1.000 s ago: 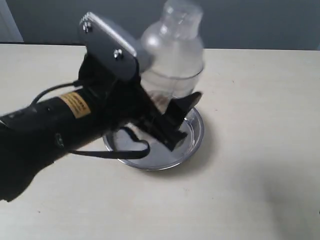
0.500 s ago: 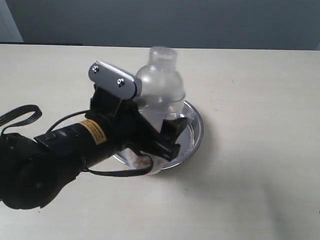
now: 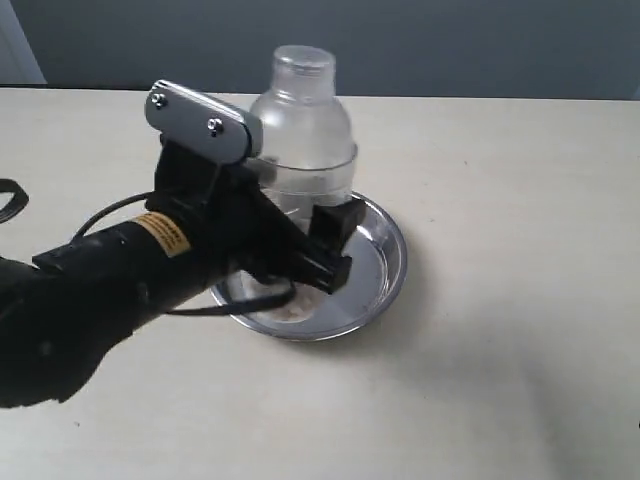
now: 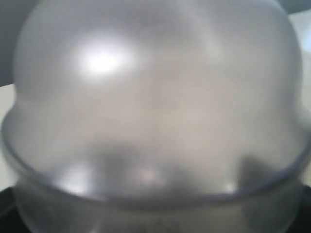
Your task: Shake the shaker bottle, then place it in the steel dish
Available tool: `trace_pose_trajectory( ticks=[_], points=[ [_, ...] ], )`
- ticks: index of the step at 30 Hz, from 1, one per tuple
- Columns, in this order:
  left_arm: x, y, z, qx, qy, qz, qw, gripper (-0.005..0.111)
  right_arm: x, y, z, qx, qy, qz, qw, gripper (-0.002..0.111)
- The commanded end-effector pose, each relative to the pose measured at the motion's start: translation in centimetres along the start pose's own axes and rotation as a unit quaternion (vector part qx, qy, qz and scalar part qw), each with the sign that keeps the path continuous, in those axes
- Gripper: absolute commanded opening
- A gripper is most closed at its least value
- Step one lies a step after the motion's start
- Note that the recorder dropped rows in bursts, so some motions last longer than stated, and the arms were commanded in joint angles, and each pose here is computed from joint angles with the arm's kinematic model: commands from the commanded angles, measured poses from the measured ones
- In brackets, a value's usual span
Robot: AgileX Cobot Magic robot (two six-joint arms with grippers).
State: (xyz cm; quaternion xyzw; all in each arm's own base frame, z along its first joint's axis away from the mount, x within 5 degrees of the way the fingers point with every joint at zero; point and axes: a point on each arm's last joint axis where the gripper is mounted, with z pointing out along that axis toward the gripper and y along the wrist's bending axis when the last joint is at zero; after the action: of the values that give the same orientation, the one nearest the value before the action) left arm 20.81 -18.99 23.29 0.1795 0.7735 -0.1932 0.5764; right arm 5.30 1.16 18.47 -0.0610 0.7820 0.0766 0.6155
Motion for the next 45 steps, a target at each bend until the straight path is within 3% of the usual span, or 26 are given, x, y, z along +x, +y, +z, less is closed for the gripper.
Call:
trace_pose_trajectory(
  ticks=[1,3,4,6,8,10,12,14,15,18,21,23,24,25,27,28,29,31,32,34,35,38,39,41,43,45],
  points=[
    [-11.3,-2.2,-5.4,0.054,-0.298,0.056,0.951,0.000,-0.1,0.0,0.0,0.001,-0.008,-0.003,1.000,-0.001],
    [-10.8,-0.6,-4.9,0.005,-0.238,0.052,0.970,0.000,-0.1,0.0,0.0,0.001,-0.008,-0.003,1.000,-0.001],
    [-6.5,1.1,-2.5,-0.038,-0.121,0.023,0.992,0.000,-0.1,0.0,0.0,0.001,-0.008,-0.003,1.000,-0.001],
    [-1.8,2.0,-0.7,-0.062,-0.035,-0.017,0.997,0.000,-0.1,0.0,0.0,0.001,-0.008,-0.003,1.000,-0.001],
    [-4.4,0.3,-1.6,-0.006,-0.111,0.036,0.993,0.000,-0.1,0.0,0.0,0.001,-0.008,-0.003,1.000,-0.001],
    [-10.9,-1.2,-5.1,0.030,-0.266,0.063,0.961,0.000,-0.1,0.0,0.0,0.001,-0.008,-0.003,1.000,-0.001],
    [-13.4,-1.3,-7.2,0.036,-0.294,0.075,0.952,0.000,-0.1,0.0,0.0,0.001,-0.008,-0.003,1.000,-0.001],
    [-9.6,0.6,-4.6,-0.014,-0.181,0.041,0.983,0.000,-0.1,0.0,0.0,0.001,-0.008,-0.003,1.000,-0.001],
    [-5.6,1.7,-2.6,-0.041,-0.090,0.019,0.995,0.000,-0.1,0.0,0.0,0.001,-0.008,-0.003,1.000,-0.001],
    [-1.6,2.1,-1.2,-0.044,-0.024,-0.018,0.999,0.000,-0.1,0.0,0.0,0.001,-0.008,-0.003,1.000,-0.001],
    [-4.6,0.2,-2.5,0.023,-0.137,-0.002,0.990,0.000,-0.1,0.0,0.0,0.001,-0.008,-0.003,1.000,-0.001],
    [-8.1,-1.0,-4.3,0.066,-0.242,0.028,0.968,0.000,-0.1,0.0,0.0,0.001,-0.008,-0.003,1.000,-0.001],
    [-9.4,-1.1,-4.9,0.068,-0.268,0.041,0.960,0.000,-0.1,0.0,0.0,0.001,-0.008,-0.003,1.000,-0.001],
    [-10.9,-0.1,-5.7,0.009,-0.281,0.061,0.958,0.000,-0.1,0.0,0.0,0.001,-0.008,-0.003,1.000,-0.001],
    [-10.1,3.3,-5.2,-0.121,-0.216,-0.037,0.968,0.000,-0.1,0.0,0.0,0.001,-0.008,-0.003,1.000,-0.001],
    [-9.6,3.2,-4.9,-0.110,-0.190,-0.045,0.975,0.000,-0.1,0.0,0.0,0.001,-0.008,-0.003,1.000,-0.001],
    [-8.7,1.1,-4.4,-0.015,-0.130,0.000,0.991,0.000,-0.1,0.0,0.0,0.001,-0.008,-0.003,1.000,-0.001],
    [-7.5,-2.1,-4.6,0.105,-0.092,0.103,0.985,0.000,-0.1,0.0,0.0,0.001,-0.008,-0.003,1.000,-0.001],
    [-7.6,-2.1,-4.6,0.105,-0.096,0.111,0.984,0.000,-0.1,0.0,0.0,0.001,-0.008,-0.003,1.000,-0.001],
    [-8.7,2.1,-4.0,-0.031,-0.139,-0.005,0.990,0.000,-0.1,0.0,0.0,0.001,-0.008,-0.003,1.000,-0.001],
    [-8.7,2.6,-3.9,-0.048,-0.142,-0.033,0.988,0.000,-0.1,0.0,0.0,0.001,-0.008,-0.003,1.000,-0.001],
    [-7.2,-0.3,-3.7,0.067,-0.073,0.101,0.990,0.000,-0.1,0.0,0.0,0.001,-0.008,-0.003,1.000,-0.001],
    [-7.1,0.1,-3.5,0.057,-0.063,0.103,0.991,0.000,-0.1,0.0,0.0,0.001,-0.008,-0.003,1.000,-0.001],
    [-7.0,3.5,-2.6,-0.045,-0.079,-0.028,0.996,0.000,-0.1,0.0,0.0,0.001,-0.008,-0.003,1.000,-0.001],
    [-6.6,3.9,-2.2,-0.062,-0.076,-0.073,0.993,0.000,-0.1,0.0,0.0,0.001,-0.008,-0.003,1.000,-0.001],
    [-5.4,0.2,-2.0,0.061,-0.036,0.052,0.996,0.000,-0.1,0.0,0.0,0.001,-0.008,-0.003,1.000,-0.001]
  ],
)
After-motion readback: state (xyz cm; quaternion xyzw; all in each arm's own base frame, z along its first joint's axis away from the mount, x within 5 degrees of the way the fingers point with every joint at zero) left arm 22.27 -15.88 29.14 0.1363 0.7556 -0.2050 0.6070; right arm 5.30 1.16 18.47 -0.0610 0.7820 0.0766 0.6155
